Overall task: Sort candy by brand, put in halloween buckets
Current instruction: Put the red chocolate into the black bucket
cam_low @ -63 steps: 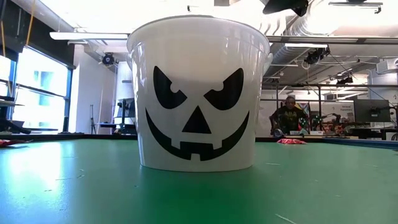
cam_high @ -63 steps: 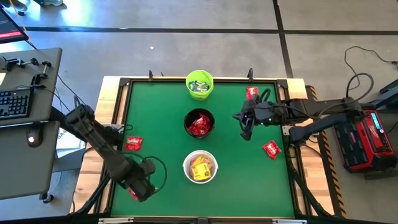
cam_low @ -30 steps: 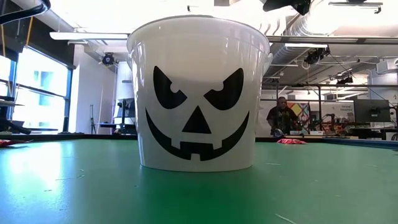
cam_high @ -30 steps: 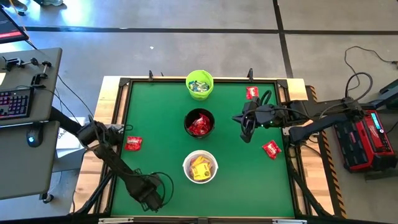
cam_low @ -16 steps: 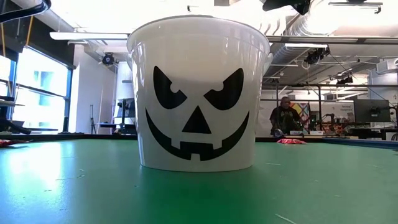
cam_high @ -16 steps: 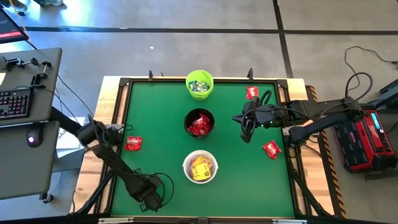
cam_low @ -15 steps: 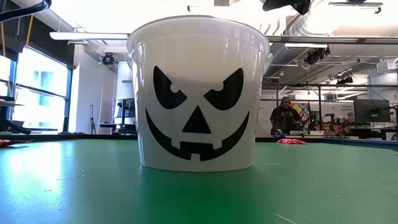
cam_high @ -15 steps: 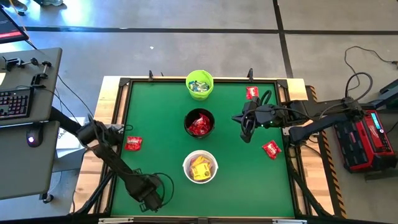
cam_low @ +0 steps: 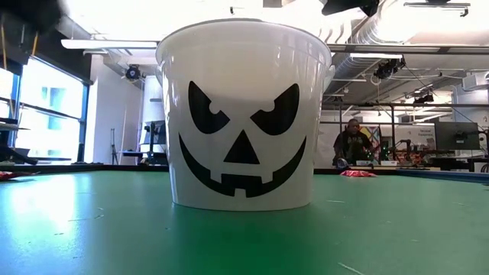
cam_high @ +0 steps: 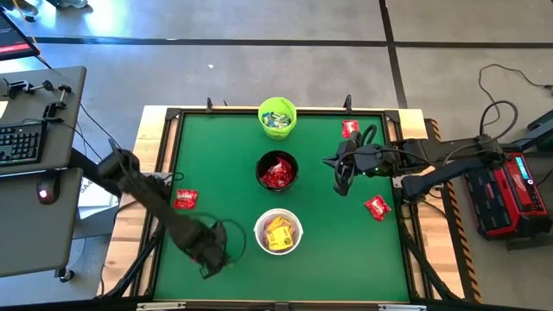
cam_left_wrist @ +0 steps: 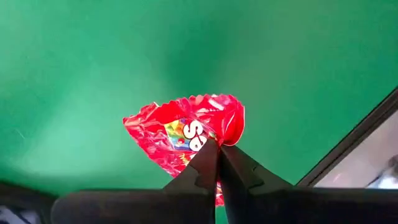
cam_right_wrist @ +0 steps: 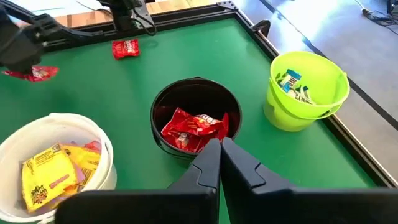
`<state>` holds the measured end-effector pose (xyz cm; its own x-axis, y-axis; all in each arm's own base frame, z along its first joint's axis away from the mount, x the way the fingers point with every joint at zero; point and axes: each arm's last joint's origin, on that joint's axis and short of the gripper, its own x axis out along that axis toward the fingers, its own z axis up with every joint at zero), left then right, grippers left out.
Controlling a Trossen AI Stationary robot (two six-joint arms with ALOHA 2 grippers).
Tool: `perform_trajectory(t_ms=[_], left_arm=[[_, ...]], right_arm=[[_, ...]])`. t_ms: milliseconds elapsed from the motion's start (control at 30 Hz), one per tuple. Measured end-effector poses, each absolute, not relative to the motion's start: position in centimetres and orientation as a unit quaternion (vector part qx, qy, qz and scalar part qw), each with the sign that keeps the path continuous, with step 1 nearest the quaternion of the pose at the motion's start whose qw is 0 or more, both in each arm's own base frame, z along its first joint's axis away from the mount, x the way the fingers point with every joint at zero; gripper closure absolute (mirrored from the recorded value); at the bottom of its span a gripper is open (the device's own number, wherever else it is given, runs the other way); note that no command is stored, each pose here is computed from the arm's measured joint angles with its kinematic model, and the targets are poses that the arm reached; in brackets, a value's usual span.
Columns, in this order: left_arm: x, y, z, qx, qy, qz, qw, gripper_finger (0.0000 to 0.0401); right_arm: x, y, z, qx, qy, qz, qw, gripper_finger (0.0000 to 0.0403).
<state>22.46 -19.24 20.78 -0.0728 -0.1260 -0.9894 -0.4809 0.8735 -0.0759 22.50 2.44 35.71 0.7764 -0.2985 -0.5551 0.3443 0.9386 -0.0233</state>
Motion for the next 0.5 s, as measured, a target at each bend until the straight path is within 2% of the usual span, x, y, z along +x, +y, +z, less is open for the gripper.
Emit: perform_trajectory(t_ms=[167,500], left_arm=[[24.5,-14.9,24.4,-0.235,0.661,0.153,0.696,0.04],[30.4,-6.2,31.0,-0.167,0.577,0.166,0.782,0.04]], right_arm=[[22.7,2.7,35.2,0.05,0.283,-0.151,0.946,0.0403],[23.1,2.6,32.0,0.072,0.271,-0.147,0.948,0.0403]])
